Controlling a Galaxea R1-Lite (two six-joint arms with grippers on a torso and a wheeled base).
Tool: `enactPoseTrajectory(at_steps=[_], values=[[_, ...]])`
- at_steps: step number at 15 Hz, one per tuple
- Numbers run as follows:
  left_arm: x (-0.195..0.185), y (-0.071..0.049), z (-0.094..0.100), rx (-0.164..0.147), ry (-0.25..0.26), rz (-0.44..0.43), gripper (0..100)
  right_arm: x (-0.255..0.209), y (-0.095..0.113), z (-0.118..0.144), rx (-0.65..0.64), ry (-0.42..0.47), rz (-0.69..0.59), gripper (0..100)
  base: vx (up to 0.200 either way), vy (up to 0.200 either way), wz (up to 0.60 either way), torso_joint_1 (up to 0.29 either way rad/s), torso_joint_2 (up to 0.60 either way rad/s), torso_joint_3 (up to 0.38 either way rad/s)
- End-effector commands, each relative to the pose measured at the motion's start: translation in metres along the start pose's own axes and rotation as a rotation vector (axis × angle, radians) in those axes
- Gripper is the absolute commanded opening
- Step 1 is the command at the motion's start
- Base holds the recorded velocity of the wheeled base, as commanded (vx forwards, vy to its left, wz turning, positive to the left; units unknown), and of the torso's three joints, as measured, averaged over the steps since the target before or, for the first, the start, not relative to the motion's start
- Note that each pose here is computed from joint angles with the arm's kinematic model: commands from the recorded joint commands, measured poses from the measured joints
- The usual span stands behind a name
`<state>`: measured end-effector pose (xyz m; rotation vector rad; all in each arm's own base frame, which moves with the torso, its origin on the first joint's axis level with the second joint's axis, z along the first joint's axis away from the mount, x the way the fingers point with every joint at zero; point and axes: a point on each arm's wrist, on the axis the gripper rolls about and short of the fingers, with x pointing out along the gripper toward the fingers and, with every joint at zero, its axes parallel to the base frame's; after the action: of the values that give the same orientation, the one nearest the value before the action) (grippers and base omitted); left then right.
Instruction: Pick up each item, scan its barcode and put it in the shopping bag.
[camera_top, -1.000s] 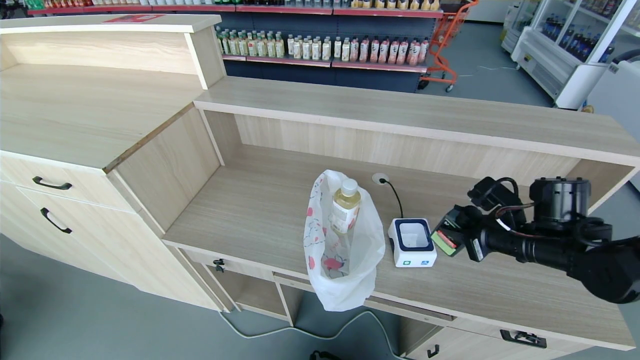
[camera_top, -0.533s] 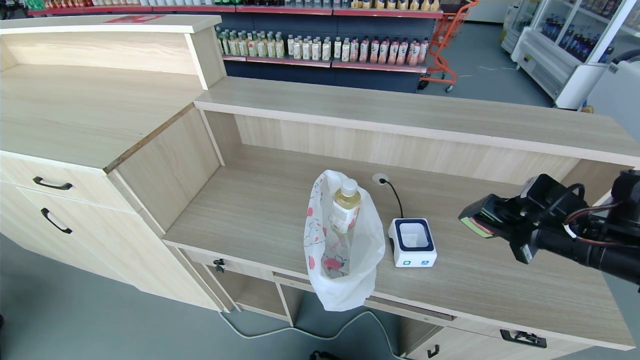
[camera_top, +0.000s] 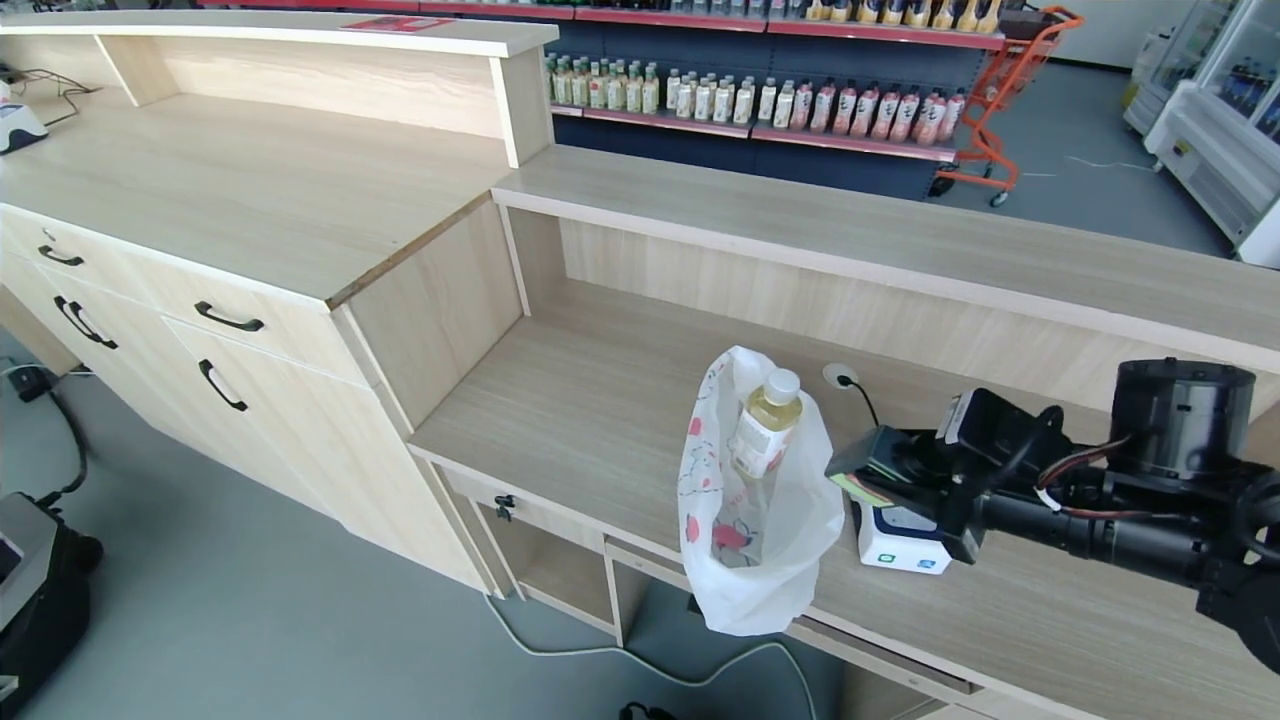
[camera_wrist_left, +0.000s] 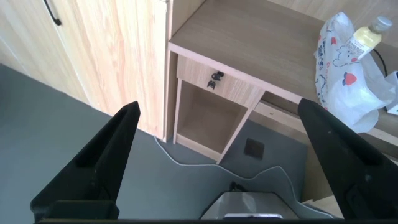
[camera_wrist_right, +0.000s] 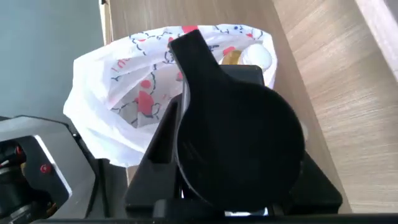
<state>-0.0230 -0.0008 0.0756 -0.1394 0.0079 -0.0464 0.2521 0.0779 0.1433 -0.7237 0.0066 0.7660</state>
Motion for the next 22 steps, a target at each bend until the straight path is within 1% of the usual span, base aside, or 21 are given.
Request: enactPoseTrajectory(at_steps=[1,2,3,4,7,8,9,12,13,15,18,20,22], values=[[0.0,0.0,0.0,0.0,0.0,-0.001,100,0.029,0.016,-0.031,0.067,0.089,0.099,0,0.0,0.0,0.0,0.0,0.0,0.0],[0.0,0.0,0.0,0.0,0.0,-0.001,100,0.034,0.017,-0.036,0.083,0.098,0.11,0,0.0,0.0,0.0,0.0,0.0,0.0],[0.0,0.0,0.0,0.0,0.0,-0.001,100,0.046,0.018,-0.047,0.101,0.096,0.118,0,0.0,0.0,0.0,0.0,0.0,0.0],[0.0,0.0,0.0,0.0,0.0,-0.001,100,0.053,0.018,-0.055,0.109,0.069,0.122,0,0.0,0.0,0.0,0.0,0.0,0.0],[0.0,0.0,0.0,0.0,0.0,-0.001,100,0.061,0.019,-0.067,0.149,-0.026,0.176,0,0.0,0.0,0.0,0.0,0.0,0.0],[0.0,0.0,0.0,0.0,-0.001,-0.001,100,0.062,0.018,-0.076,0.162,-0.047,0.2,0,0.0,0.0,0.0,0.0,0.0,0.0],[0.0,0.0,0.0,0.0,0.0,-0.001,100,0.062,0.017,-0.083,0.174,-0.055,0.213,0,0.0,0.0,0.0,0.0,0.0,0.0],[0.0,0.0,0.0,0.0,0.0,-0.001,100,0.06,0.013,-0.109,0.231,-0.017,0.219,0,0.0,0.0,0.0,0.0,0.0,0.0],[0.0,0.0,0.0,0.0,0.0,-0.001,100,0.063,0.012,-0.115,0.247,-0.018,0.224,0,0.0,0.0,0.0,0.0,0.0,0.0],[0.0,0.0,0.0,0.0,0.0,-0.001,100,0.068,0.009,-0.117,0.256,-0.051,0.243,0,0.0,0.0,0.0,0.0,0.0,0.0],[0.0,0.0,0.0,0.0,0.0,-0.001,100,0.083,-0.002,-0.106,0.279,-0.128,0.257,0,0.0,0.0,0.0,0.0,0.0,0.0],[0.0,0.0,0.0,0.0,0.0,-0.001,100,0.092,-0.008,-0.103,0.279,-0.151,0.253,0,0.0,0.0,0.0,0.0,0.0,0.0],[0.0,0.0,0.0,0.0,0.0,-0.001,100,0.099,-0.006,-0.107,0.284,-0.149,0.262,0,0.0,0.0,0.0,0.0,0.0,0.0]])
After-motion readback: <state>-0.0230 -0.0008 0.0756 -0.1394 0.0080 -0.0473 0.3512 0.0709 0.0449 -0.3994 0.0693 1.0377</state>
